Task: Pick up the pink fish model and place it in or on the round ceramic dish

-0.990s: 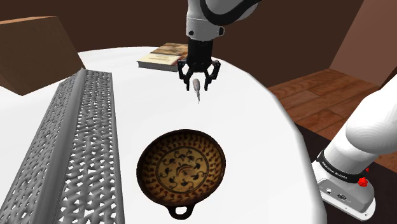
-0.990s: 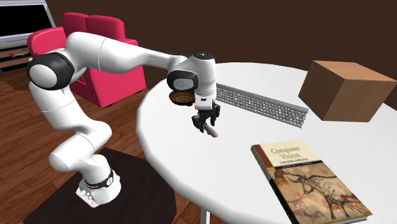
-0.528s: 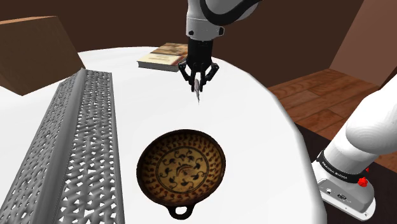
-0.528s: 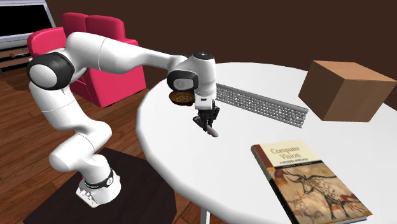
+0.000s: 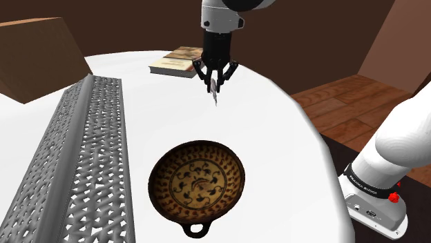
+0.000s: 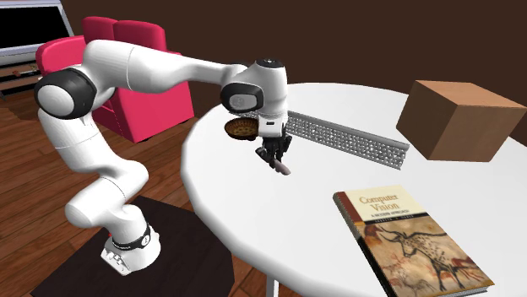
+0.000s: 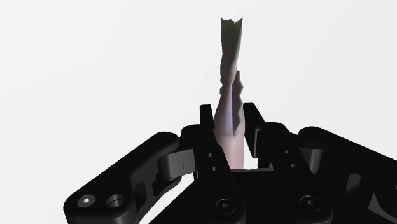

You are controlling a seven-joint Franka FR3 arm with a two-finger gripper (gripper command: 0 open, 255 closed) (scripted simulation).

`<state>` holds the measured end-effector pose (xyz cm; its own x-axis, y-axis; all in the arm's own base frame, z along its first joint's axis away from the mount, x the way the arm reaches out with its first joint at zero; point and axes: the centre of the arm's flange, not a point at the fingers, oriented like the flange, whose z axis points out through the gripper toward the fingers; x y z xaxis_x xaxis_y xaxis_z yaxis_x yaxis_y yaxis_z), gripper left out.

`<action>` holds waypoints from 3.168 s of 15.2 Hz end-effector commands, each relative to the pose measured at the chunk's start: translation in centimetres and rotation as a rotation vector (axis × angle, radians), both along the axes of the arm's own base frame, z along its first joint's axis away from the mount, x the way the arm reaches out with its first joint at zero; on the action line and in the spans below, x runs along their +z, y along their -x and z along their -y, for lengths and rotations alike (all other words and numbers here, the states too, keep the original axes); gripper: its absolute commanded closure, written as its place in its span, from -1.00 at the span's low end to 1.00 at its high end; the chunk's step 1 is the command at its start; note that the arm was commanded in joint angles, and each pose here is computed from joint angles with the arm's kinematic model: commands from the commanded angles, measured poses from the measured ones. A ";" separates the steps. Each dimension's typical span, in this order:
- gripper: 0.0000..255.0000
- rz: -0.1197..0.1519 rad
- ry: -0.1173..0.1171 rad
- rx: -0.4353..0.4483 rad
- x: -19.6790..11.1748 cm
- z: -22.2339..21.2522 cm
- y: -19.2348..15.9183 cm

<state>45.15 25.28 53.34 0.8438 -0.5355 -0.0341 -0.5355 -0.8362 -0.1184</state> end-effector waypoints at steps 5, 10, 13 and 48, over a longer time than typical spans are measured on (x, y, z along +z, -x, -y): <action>1.00 0.000 0.000 0.000 3.1 0.1 -0.1; 1.00 0.000 0.000 0.000 5.8 0.1 -0.1; 1.00 0.000 0.000 0.000 7.3 0.1 -0.1; 1.00 0.000 0.000 0.000 6.3 -22.3 22.1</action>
